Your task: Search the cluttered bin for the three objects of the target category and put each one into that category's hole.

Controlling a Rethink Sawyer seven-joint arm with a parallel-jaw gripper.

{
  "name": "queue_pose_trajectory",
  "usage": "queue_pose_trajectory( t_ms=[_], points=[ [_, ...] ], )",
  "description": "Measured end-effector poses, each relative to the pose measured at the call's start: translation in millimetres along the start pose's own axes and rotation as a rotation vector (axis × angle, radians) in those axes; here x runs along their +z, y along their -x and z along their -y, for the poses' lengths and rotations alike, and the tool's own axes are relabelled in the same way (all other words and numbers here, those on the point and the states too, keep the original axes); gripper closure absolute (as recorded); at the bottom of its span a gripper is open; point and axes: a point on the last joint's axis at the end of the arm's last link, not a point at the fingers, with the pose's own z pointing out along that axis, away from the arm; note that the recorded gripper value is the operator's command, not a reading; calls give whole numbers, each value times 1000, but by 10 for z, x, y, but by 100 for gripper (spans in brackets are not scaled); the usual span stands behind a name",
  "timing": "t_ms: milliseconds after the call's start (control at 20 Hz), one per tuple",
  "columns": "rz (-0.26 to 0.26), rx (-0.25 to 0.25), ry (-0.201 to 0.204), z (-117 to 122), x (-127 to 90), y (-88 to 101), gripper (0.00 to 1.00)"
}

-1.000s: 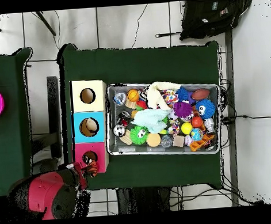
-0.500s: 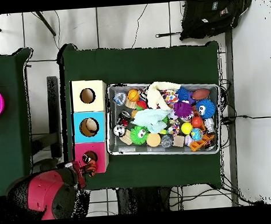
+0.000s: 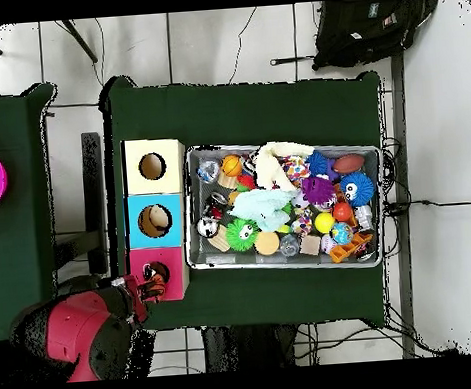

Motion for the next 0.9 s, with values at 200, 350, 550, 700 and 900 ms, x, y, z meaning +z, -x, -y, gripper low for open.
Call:
queue_pose_trajectory(
  t_ms=[200,350,550,700,900],
  points=[
    [2,1,6,-60,7,-21,100],
    [1,5,13,-126,15,-54,100],
    [2,16,16,-198,48,-98,100],
    [6,29,15,-244,97,-130,100],
    [14,34,27,-315,130,-164,100]
  ],
)
